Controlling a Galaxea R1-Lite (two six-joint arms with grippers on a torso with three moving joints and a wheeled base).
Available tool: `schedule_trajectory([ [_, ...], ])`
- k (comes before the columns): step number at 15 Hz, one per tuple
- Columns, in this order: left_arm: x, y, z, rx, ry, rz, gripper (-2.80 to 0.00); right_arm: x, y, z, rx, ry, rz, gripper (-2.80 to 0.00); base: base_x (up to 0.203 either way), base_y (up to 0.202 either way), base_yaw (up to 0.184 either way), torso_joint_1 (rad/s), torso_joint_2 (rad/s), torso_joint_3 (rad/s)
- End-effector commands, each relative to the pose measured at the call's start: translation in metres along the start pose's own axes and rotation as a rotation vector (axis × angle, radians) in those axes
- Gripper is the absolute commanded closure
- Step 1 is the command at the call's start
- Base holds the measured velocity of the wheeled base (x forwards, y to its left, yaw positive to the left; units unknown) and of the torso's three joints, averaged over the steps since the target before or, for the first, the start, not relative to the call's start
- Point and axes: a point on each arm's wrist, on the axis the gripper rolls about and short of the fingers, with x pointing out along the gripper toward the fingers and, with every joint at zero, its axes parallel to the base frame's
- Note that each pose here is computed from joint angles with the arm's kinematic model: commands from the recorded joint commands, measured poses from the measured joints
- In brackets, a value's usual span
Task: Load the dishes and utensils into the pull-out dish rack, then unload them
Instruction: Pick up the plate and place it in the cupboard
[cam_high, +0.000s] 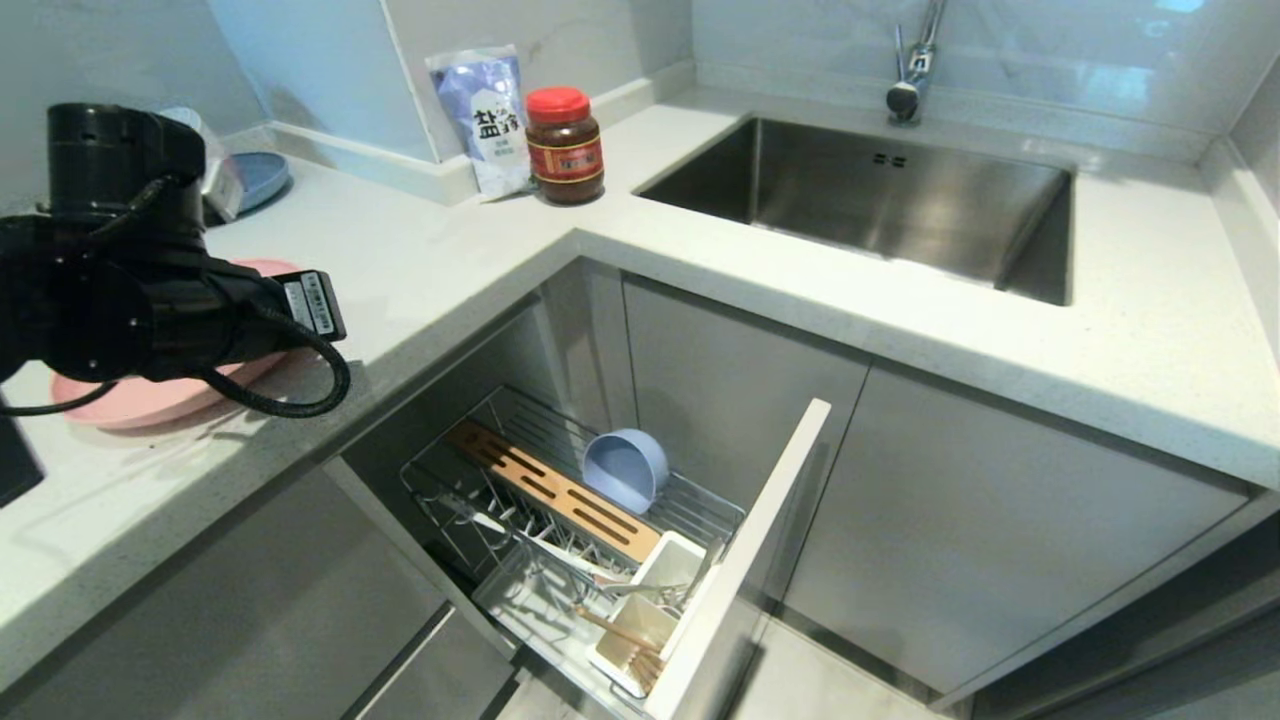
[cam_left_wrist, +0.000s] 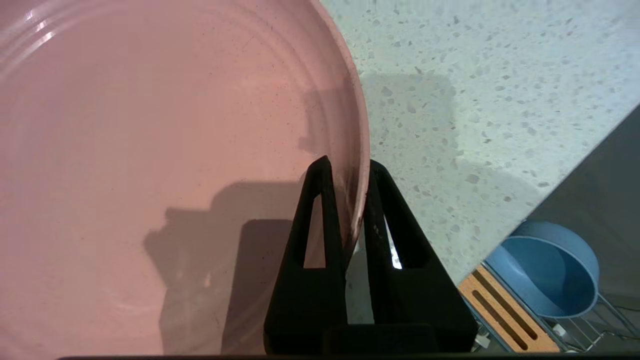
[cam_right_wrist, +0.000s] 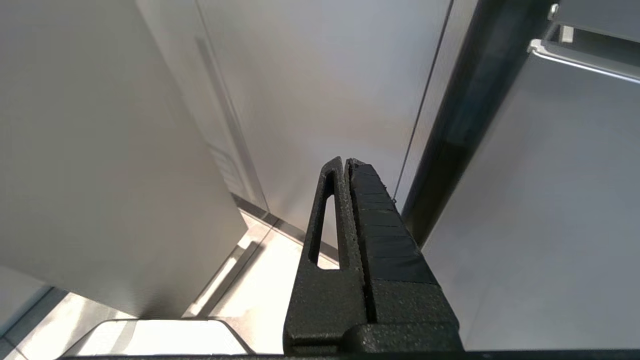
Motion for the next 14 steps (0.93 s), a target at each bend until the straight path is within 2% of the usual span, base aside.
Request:
schedule_trajectory([
  [1, -0.018, 0.005, 0.006, -0.013, -0.04, -0.006, 0.0, 0.0, 0.0, -0.001, 0.0, -0.002, 0.0, 0.0, 0.0, 0.0, 0.0, 0.0, 0.0, 0.0],
  [4, -0.034, 0.009, 0.006, -0.018, -0.06, -0.023, 0.0, 0.0, 0.0, -0.001, 0.0, -0.002, 0.001, 0.0, 0.0, 0.0, 0.0, 0.0, 0.0, 0.0],
  [6, -0.044, 0.01, 0.01, -0.039, -0.102, -0.043, 0.0, 0.0, 0.0, -0.001, 0.0, 0.0, 0.001, 0.0, 0.0, 0.0, 0.0, 0.0, 0.0, 0.0],
  [10, -0.066, 0.001, 0.027, -0.137, -0.313, -0.147, 0.0, 0.0, 0.0, 0.0, 0.0, -0.003, 0.001, 0.0, 0.0, 0.0, 0.0, 0.0, 0.0, 0.0],
  [12, -0.078, -0.005, 0.033, -0.198, -0.408, -0.118, 0.0, 0.0, 0.0, 0.0, 0.0, -0.003, 0.001, 0.0, 0.0, 0.0, 0.0, 0.0, 0.0, 0.0],
  [14, -0.086, -0.015, 0.035, -0.242, -0.464, -0.138, 0.0, 0.0, 0.0, 0.0, 0.0, -0.002, 0.0, 0.0, 0.0, 0.0, 0.0, 0.0, 0.0, 0.0],
])
